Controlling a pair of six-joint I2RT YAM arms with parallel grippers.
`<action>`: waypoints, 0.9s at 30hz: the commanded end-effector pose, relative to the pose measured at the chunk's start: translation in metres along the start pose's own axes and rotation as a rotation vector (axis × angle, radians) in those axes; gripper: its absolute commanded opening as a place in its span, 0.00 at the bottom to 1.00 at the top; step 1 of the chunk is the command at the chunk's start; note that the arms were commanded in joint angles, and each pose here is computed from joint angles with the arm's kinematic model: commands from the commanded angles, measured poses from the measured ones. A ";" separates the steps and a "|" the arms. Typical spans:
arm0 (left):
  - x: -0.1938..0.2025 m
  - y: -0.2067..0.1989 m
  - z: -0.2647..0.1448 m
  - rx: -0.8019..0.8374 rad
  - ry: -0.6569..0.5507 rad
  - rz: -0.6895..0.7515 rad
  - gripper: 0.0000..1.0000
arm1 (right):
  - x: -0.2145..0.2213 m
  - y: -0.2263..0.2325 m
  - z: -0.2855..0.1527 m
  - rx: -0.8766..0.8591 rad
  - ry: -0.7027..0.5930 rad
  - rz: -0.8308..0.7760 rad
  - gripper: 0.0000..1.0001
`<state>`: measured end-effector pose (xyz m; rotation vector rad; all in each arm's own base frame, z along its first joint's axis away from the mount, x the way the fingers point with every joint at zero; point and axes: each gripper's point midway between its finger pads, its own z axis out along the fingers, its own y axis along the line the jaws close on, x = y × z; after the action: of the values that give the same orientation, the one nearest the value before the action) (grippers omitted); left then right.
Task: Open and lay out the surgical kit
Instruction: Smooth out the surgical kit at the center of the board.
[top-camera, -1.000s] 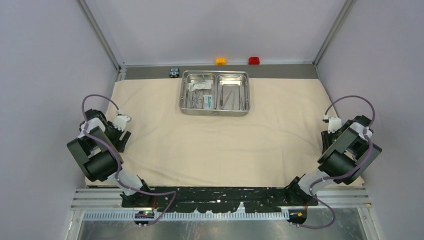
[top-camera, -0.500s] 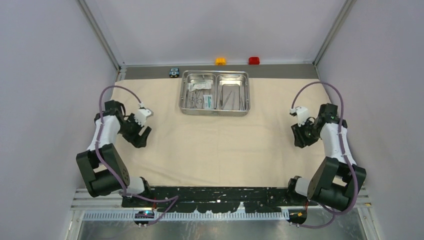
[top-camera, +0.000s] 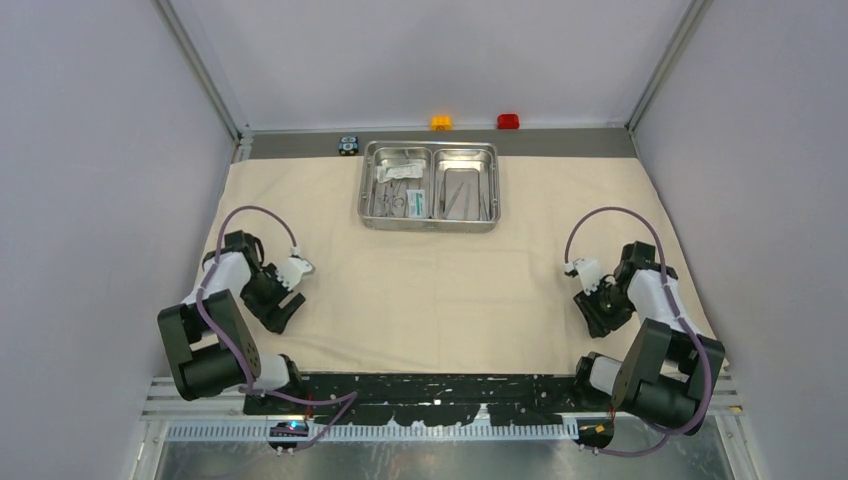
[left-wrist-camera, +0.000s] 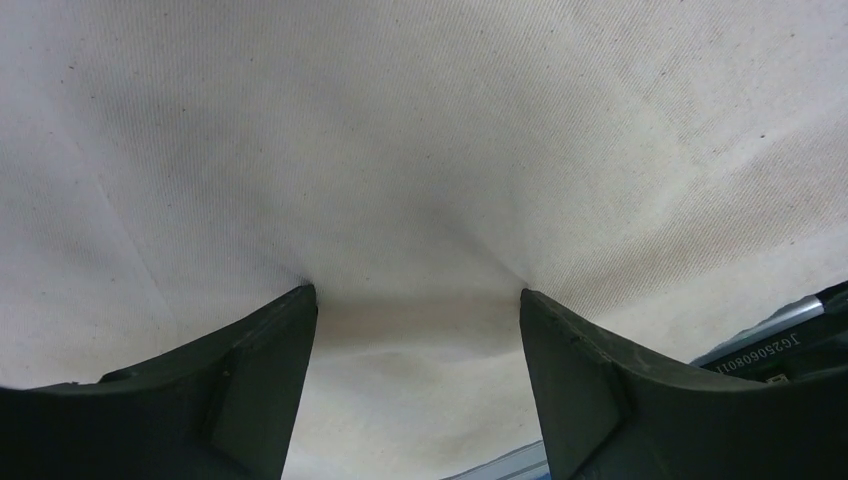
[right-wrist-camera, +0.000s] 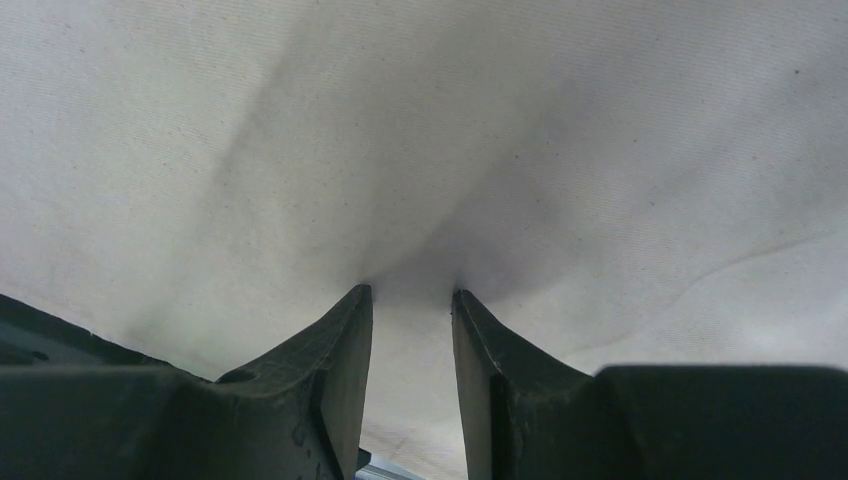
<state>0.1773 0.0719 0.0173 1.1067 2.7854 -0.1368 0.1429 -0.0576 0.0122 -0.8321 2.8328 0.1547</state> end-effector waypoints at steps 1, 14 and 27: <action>0.017 0.008 0.002 -0.044 0.081 0.059 0.77 | 0.019 -0.002 0.001 0.030 0.074 -0.073 0.40; 0.050 0.015 -0.001 -0.015 0.291 0.154 0.78 | 0.031 -0.007 -0.015 -0.009 0.192 -0.130 0.39; 0.082 0.001 0.018 0.010 0.406 0.223 0.78 | 0.050 -0.006 -0.020 -0.038 0.329 -0.229 0.39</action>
<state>0.1570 0.1220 0.0075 1.4847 2.9061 0.1548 0.1086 -0.0839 0.0135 -1.1636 2.9994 0.0946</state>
